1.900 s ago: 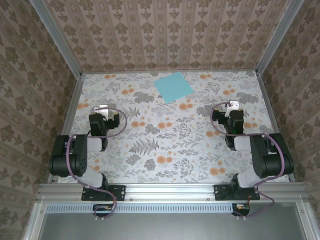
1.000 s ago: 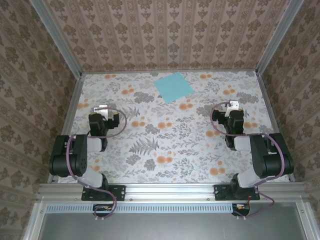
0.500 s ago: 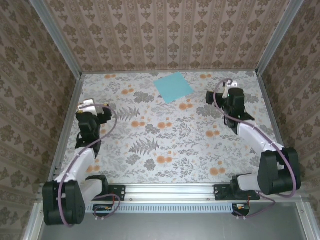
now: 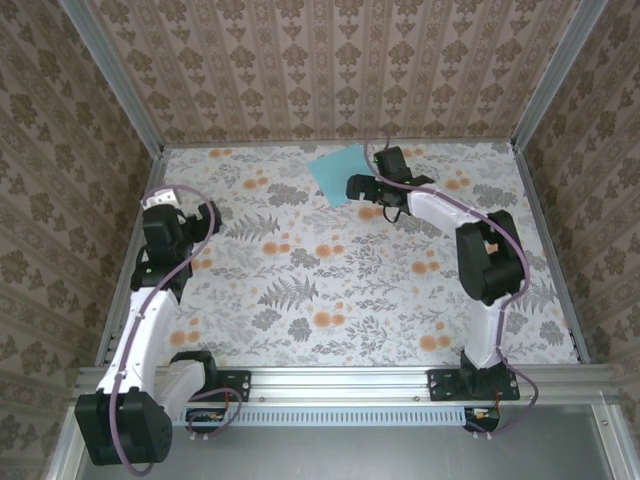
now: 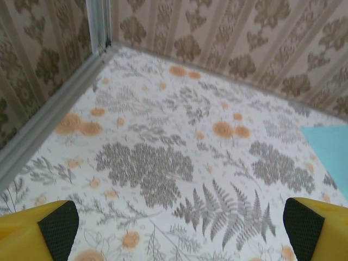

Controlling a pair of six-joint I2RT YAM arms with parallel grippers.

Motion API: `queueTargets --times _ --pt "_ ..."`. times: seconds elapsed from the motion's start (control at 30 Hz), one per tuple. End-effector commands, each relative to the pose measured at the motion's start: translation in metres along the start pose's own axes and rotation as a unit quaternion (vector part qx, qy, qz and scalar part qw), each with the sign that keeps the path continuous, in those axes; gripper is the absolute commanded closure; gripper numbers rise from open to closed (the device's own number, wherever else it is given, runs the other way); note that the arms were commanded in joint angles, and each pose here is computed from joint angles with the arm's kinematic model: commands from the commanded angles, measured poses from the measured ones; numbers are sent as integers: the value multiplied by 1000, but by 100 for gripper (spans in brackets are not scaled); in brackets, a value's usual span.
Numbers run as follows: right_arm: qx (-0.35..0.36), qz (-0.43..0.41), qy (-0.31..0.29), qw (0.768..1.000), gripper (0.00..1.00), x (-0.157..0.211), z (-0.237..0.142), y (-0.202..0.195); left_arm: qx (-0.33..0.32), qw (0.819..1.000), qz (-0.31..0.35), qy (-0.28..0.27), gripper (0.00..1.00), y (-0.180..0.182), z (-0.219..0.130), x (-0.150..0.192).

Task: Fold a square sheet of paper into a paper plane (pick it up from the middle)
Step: Move the square sheet of paper to the center of the table.

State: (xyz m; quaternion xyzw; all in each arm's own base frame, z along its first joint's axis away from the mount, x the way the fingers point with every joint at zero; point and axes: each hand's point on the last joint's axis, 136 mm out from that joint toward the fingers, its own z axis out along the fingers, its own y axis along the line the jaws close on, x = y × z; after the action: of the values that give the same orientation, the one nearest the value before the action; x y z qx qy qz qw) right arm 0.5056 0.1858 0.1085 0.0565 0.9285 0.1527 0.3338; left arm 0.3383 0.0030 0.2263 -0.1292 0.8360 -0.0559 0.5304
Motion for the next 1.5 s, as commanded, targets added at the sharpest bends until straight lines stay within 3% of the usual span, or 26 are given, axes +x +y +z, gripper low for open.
queueTargets --times 0.0,0.43,0.8,1.07,1.47 --pt "-16 33 41 999 3 6 19 16 32 999 6 20 0 -11 -2 -1" --pt "-24 24 72 997 11 4 90 37 54 997 16 49 0 -19 12 11" --pt "3 7 118 993 12 28 115 25 53 996 15 64 0 -18 17 17" --pt "43 -21 215 976 13 75 100 -2 83 995 15 58 0 -29 10 14" --pt "85 -12 308 947 13 175 16 -45 83 994 13 67 0 -31 9 19"
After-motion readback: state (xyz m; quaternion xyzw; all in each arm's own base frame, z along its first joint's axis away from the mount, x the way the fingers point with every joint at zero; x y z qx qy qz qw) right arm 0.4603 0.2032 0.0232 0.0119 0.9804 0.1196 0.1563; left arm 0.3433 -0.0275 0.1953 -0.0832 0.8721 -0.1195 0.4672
